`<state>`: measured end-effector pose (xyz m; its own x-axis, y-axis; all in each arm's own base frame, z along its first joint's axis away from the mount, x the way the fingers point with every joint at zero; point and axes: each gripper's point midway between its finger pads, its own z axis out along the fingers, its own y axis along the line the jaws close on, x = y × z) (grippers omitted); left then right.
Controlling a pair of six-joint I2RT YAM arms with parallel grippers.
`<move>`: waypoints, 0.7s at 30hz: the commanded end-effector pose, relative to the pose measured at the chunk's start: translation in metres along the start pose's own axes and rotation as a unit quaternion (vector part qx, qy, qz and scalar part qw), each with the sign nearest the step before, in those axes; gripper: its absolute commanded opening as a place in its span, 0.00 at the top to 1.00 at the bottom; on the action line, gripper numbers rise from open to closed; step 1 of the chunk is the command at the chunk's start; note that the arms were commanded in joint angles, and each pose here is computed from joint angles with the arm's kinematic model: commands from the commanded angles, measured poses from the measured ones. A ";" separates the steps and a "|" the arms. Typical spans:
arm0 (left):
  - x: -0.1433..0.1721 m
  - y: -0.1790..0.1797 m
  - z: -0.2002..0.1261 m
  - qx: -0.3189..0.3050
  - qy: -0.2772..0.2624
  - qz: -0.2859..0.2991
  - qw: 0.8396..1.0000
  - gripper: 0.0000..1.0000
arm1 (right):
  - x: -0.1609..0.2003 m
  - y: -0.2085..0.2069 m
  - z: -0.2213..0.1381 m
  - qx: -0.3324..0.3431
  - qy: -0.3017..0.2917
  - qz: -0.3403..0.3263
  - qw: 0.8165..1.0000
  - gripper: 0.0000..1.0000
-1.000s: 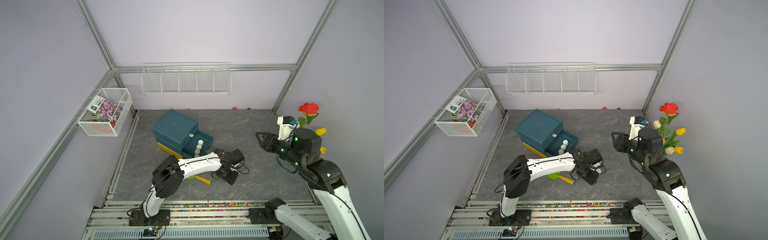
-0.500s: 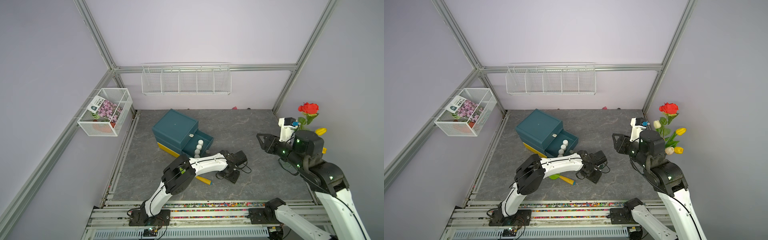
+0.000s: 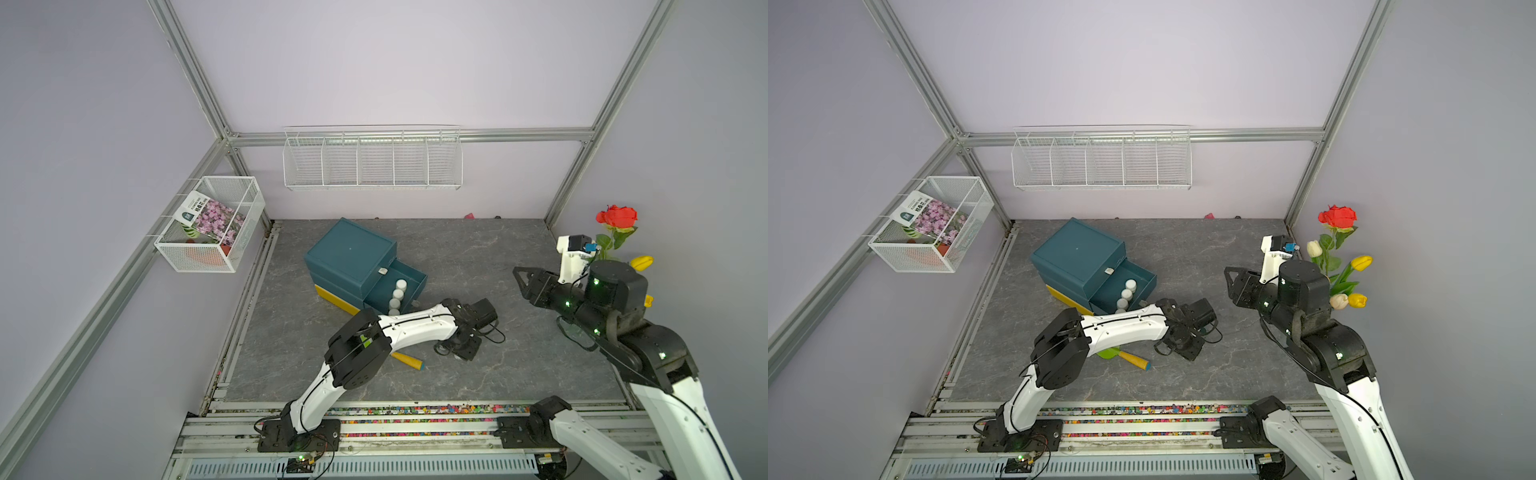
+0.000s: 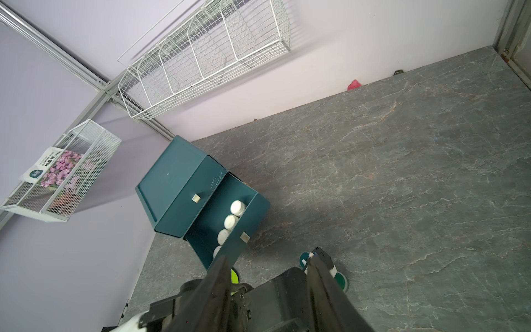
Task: Put the paint cans in the drawer according to color
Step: Pick up the paint can at the center of the board, then place the paint can in the drawer.
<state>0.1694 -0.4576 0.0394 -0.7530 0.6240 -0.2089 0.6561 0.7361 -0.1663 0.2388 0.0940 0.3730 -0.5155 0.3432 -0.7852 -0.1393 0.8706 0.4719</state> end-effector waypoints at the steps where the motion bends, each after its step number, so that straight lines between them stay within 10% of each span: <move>1: -0.001 0.000 -0.029 -0.006 -0.015 0.011 1.000 0.82 | -0.001 0.001 0.004 -0.005 -0.001 -0.003 1.000 0.54; 9: -0.029 0.012 -0.131 -0.053 -0.089 0.004 0.995 0.82 | -0.005 0.002 0.003 -0.002 -0.008 -0.004 1.000 0.54; 21: -0.092 0.140 -0.223 -0.144 -0.174 -0.066 0.972 0.82 | -0.007 0.004 0.009 -0.011 -0.013 0.003 1.000 0.54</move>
<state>0.3010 -0.3767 0.2618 -0.7359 0.3843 -0.5575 0.4909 0.8699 -0.0485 0.2435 0.0962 0.3748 -0.5097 0.3462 -0.7876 -0.1449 0.8678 0.4752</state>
